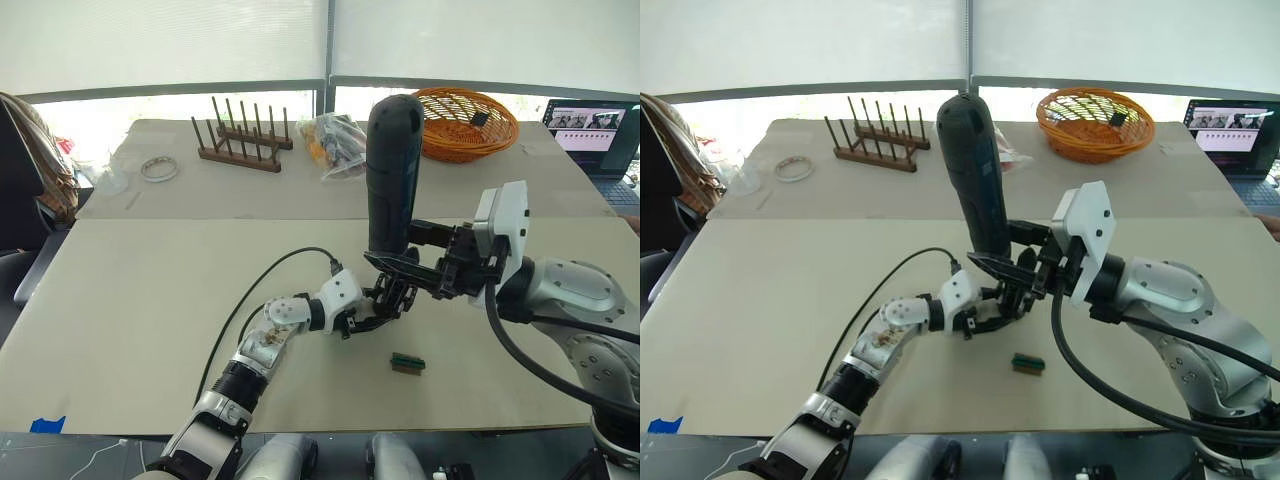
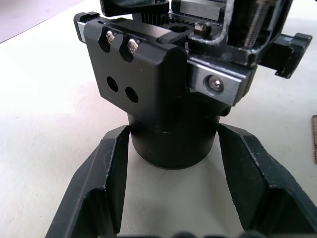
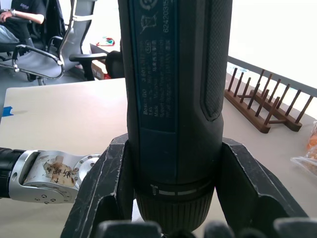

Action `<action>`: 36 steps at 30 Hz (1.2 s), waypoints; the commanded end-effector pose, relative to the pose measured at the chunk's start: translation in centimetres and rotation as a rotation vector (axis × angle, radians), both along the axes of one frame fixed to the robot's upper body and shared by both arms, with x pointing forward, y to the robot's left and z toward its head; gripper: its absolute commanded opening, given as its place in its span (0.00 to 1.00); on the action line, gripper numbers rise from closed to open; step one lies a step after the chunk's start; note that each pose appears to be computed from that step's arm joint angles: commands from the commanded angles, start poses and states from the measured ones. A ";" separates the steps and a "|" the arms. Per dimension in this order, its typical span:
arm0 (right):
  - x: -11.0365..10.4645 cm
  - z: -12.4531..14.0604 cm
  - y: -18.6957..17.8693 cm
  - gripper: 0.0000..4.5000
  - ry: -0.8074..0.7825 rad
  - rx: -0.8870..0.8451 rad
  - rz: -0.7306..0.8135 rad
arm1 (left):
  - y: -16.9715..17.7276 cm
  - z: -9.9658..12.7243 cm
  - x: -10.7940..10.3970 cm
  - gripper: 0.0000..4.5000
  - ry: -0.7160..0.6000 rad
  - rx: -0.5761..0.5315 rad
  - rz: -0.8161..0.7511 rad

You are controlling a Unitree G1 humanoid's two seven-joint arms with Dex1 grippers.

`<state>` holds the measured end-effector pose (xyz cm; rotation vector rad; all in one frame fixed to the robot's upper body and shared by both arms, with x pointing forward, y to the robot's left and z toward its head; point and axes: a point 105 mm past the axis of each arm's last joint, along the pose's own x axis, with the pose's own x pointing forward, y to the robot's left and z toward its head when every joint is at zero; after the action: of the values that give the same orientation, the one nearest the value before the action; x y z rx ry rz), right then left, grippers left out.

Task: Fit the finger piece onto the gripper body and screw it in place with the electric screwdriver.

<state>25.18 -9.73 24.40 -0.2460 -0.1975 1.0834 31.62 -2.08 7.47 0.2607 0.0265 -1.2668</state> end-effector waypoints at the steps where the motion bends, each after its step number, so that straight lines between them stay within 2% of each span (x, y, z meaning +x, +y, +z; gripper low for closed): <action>1: -0.5 0.7 0.0 0.43 -0.051 0.010 0.009 | -0.8 1.4 -0.3 0.50 -0.025 -0.049 -0.024; 22: -0.8 1.5 -0.1 0.43 -0.064 -0.014 0.035 | -0.9 1.6 -0.1 0.50 -0.029 -0.054 -0.022; 36: 0.0 -0.4 -0.7 0.43 -0.012 0.056 -0.024 | -0.9 1.9 0.1 0.50 -0.034 -0.061 -0.013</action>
<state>25.28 -10.07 23.62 -0.1867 -0.2077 1.0619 31.65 -2.16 7.51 0.2577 0.0251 -1.2628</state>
